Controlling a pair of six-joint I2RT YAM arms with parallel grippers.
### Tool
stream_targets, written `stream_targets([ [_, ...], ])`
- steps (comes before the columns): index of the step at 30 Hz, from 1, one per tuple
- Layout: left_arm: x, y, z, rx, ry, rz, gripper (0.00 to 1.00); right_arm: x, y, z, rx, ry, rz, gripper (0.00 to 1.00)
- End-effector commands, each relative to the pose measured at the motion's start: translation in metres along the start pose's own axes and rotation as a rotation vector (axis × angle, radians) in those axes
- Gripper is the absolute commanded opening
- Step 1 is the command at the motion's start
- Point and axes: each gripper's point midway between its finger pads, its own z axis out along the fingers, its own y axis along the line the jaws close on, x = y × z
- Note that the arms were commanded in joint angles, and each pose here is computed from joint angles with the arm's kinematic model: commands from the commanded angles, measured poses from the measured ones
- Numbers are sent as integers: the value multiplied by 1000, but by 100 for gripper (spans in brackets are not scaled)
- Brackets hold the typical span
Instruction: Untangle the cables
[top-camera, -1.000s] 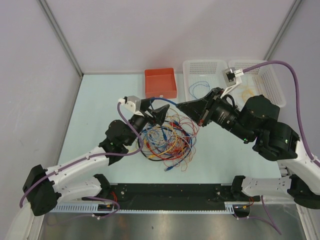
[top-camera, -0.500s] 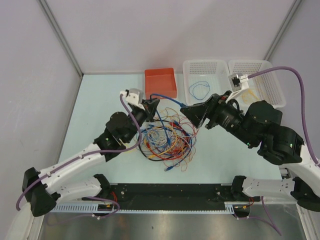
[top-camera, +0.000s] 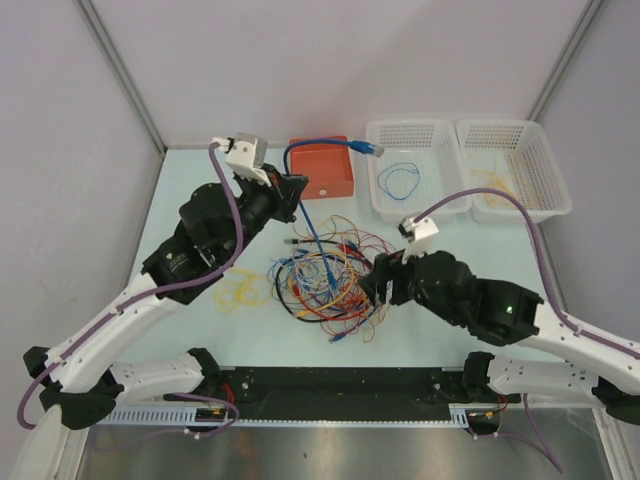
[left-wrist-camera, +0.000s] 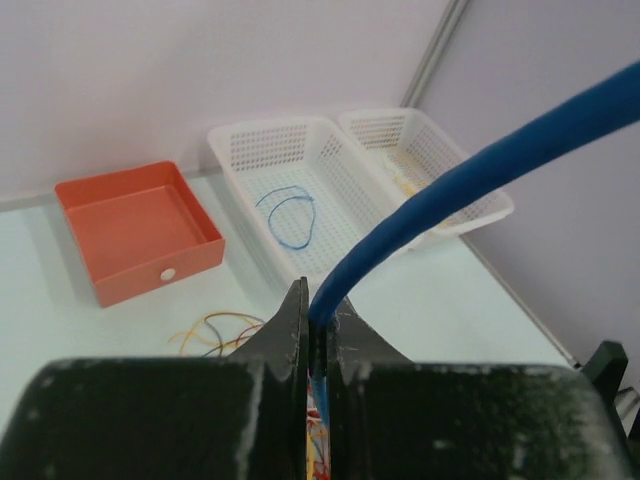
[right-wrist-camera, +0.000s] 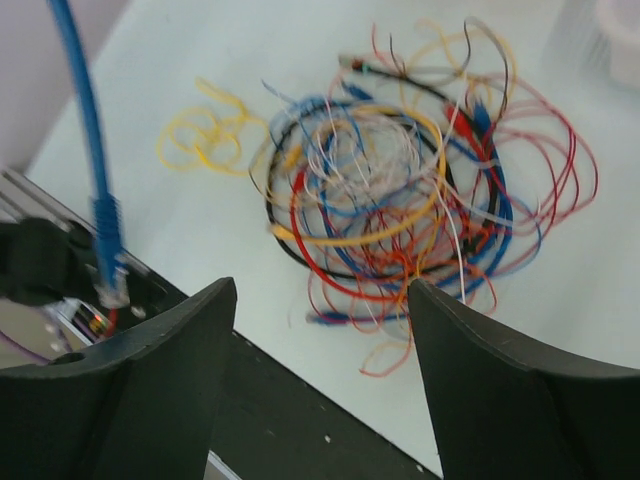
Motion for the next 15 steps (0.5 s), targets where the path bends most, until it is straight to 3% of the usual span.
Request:
stream_targets([
  [1, 4, 14, 0, -99, 73, 14, 0, 29, -1, 5, -28, 22, -8, 72],
  [8, 31, 43, -6, -227, 204, 22, 0, 102, -13, 44, 74, 215, -164, 72],
  [15, 66, 76, -26, -283, 266, -55, 0, 126, -53, 89, 245, 300, -160, 71],
])
